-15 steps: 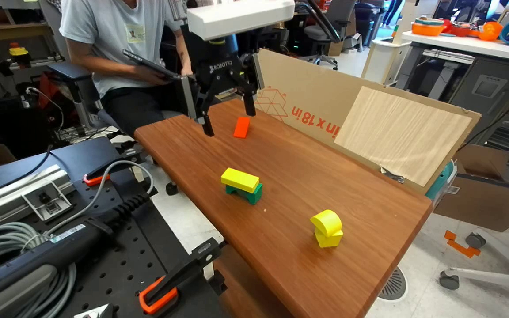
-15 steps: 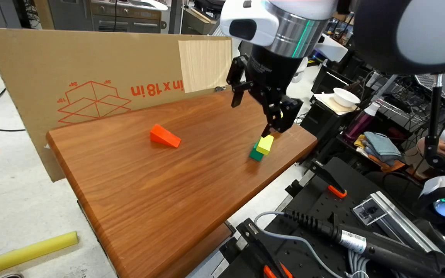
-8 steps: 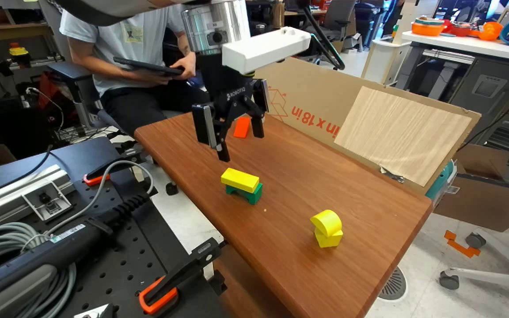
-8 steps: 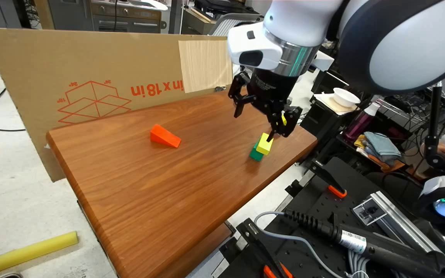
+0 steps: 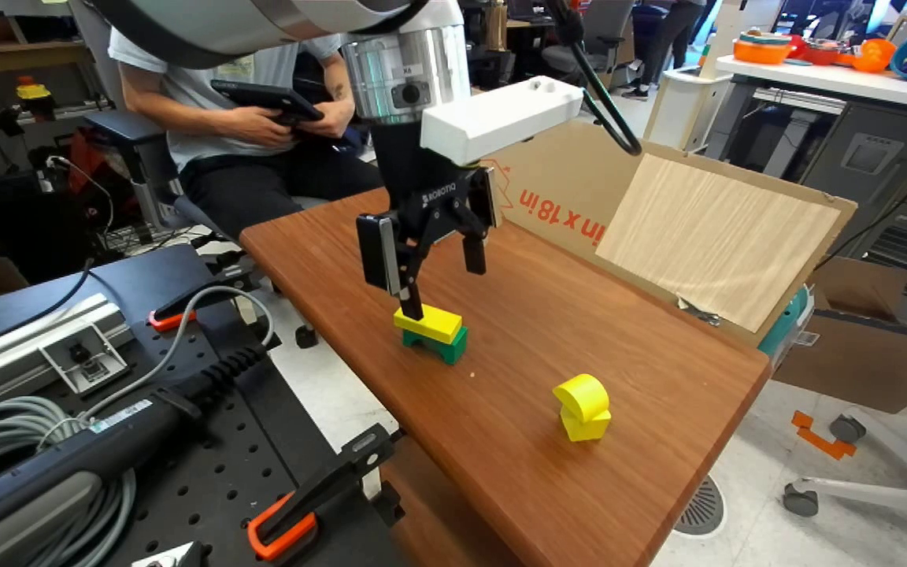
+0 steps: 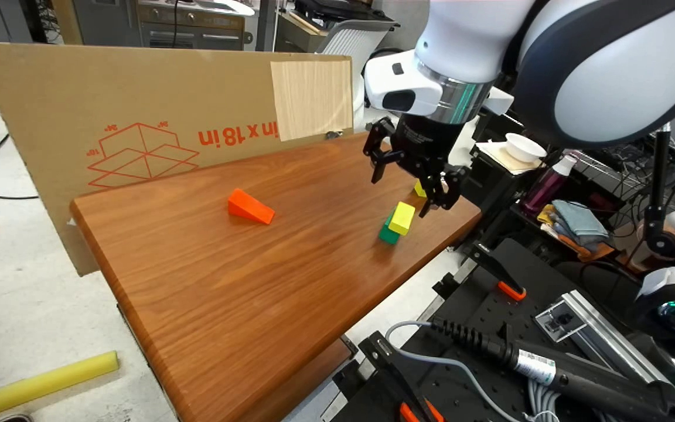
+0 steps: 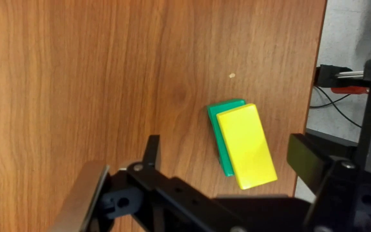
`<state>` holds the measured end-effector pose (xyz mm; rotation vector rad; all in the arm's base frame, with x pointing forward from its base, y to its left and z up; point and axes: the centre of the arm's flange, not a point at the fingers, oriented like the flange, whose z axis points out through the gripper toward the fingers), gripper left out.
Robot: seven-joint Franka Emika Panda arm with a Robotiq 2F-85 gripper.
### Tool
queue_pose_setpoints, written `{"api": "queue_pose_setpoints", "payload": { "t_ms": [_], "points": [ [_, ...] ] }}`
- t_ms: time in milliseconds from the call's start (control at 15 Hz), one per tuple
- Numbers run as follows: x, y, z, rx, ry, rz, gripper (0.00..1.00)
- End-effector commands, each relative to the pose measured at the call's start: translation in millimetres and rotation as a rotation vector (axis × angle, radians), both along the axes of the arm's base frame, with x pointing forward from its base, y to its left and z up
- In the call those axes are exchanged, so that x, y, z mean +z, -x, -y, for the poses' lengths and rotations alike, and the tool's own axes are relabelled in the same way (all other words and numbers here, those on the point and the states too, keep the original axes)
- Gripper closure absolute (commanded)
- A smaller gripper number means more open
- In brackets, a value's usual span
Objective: Put the yellow block on the table
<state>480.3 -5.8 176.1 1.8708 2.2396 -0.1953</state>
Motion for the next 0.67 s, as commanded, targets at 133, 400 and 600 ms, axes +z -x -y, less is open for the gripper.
{"api": "queue_pose_setpoints", "payload": {
  "t_ms": [133,400,600],
  "points": [
    [-15,11,-2,0.041,-0.003,-0.019,0.00],
    [-16,17,-2,0.028,-0.006,-0.017,0.00],
    [-14,17,-3,0.014,-0.010,-0.007,0.02]
  ]
}}
